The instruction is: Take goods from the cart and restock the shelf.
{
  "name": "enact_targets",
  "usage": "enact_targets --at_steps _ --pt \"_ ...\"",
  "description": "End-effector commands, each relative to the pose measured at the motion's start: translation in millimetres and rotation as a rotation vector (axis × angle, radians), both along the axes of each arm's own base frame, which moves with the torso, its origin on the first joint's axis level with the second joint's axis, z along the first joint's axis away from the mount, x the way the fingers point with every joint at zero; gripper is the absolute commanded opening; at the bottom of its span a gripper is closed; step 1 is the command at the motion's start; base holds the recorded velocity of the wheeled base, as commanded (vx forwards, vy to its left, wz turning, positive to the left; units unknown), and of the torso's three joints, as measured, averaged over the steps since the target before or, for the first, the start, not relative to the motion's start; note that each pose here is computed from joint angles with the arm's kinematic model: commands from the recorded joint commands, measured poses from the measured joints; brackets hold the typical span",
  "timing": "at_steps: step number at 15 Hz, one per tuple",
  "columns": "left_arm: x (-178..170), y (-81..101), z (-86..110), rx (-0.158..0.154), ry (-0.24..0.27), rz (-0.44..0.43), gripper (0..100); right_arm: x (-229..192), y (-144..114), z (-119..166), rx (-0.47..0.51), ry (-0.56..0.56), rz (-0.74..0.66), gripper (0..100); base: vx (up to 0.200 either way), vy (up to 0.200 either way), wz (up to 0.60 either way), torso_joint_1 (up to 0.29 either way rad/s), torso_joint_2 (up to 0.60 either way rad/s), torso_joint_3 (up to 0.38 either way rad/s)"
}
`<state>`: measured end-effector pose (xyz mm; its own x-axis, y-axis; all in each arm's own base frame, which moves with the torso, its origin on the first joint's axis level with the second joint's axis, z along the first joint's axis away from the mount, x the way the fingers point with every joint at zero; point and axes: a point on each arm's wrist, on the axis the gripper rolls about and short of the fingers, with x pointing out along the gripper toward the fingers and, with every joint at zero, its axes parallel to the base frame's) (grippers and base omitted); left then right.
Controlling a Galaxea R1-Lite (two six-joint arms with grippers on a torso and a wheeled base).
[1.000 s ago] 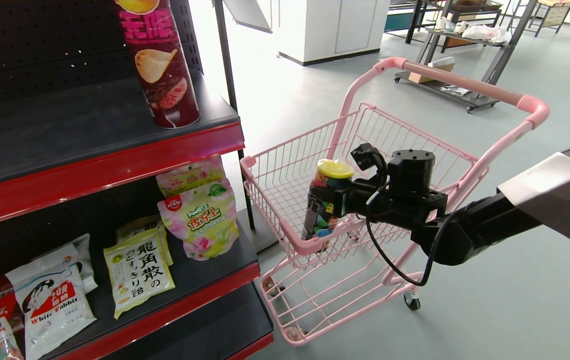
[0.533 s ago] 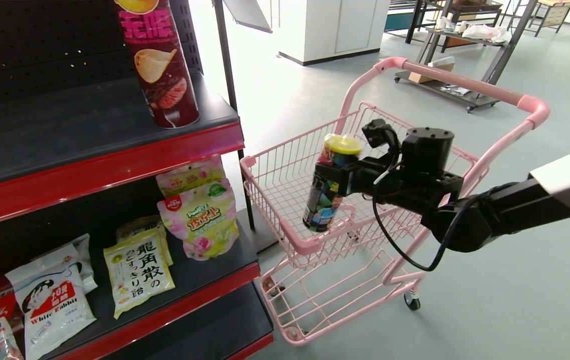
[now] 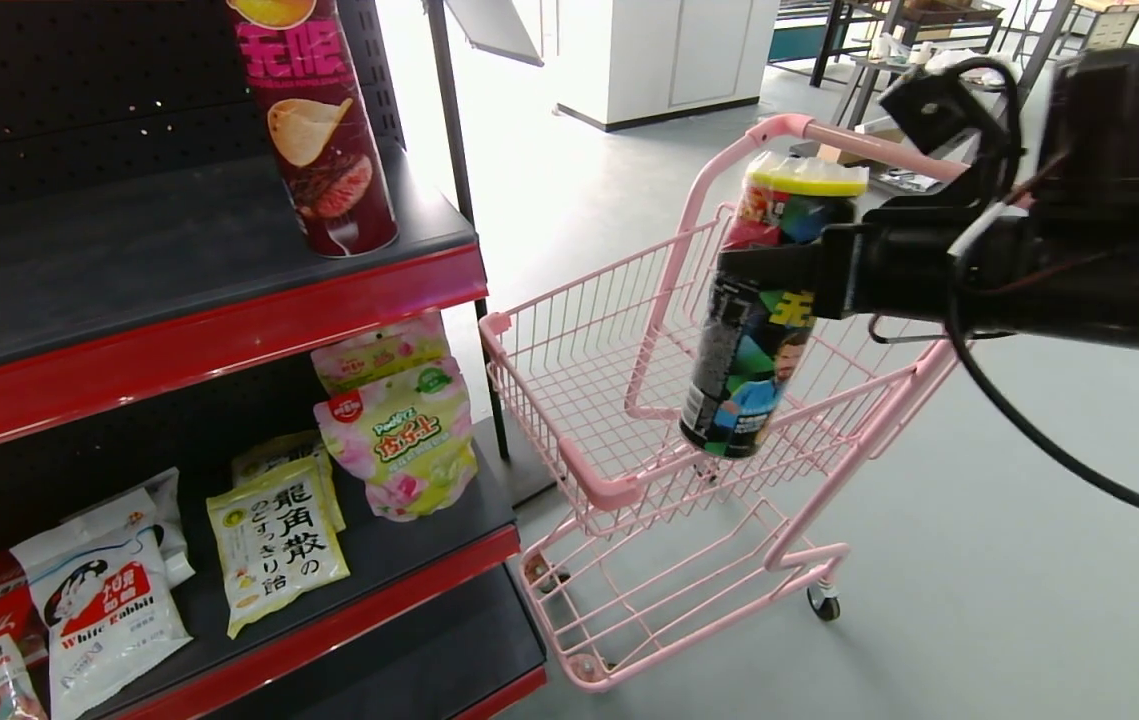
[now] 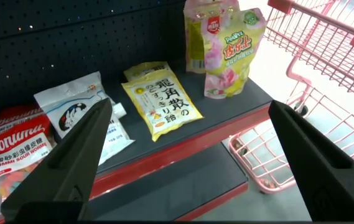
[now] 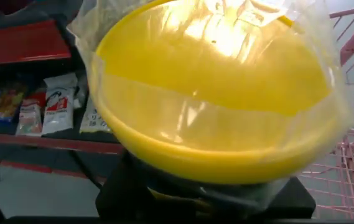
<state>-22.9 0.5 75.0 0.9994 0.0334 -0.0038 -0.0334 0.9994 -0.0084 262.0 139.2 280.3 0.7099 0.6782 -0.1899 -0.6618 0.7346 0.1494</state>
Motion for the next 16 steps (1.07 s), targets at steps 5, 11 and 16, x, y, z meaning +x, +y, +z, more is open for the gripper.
enact_targets --at_steps 5,11,16 --pt "0.1 0.0 0.0 -0.001 0.001 0.000 100 -67.0 -14.8 -22.0 -0.035 -0.047 0.130 0 0.000 0.000 0.00 0.000 0.00 0.000" --pt "0.1 0.0 0.0 -0.001 0.001 0.002 100 -65.8 -11.4 -23.9 -0.026 -0.055 0.209 0 0.000 0.000 0.00 0.000 0.00 0.000" --pt "0.1 0.0 0.0 -0.001 0.001 0.000 100 -68.5 -8.5 -25.8 -0.029 -0.051 0.225 0 0.000 0.000 0.00 0.000 0.00 0.000"
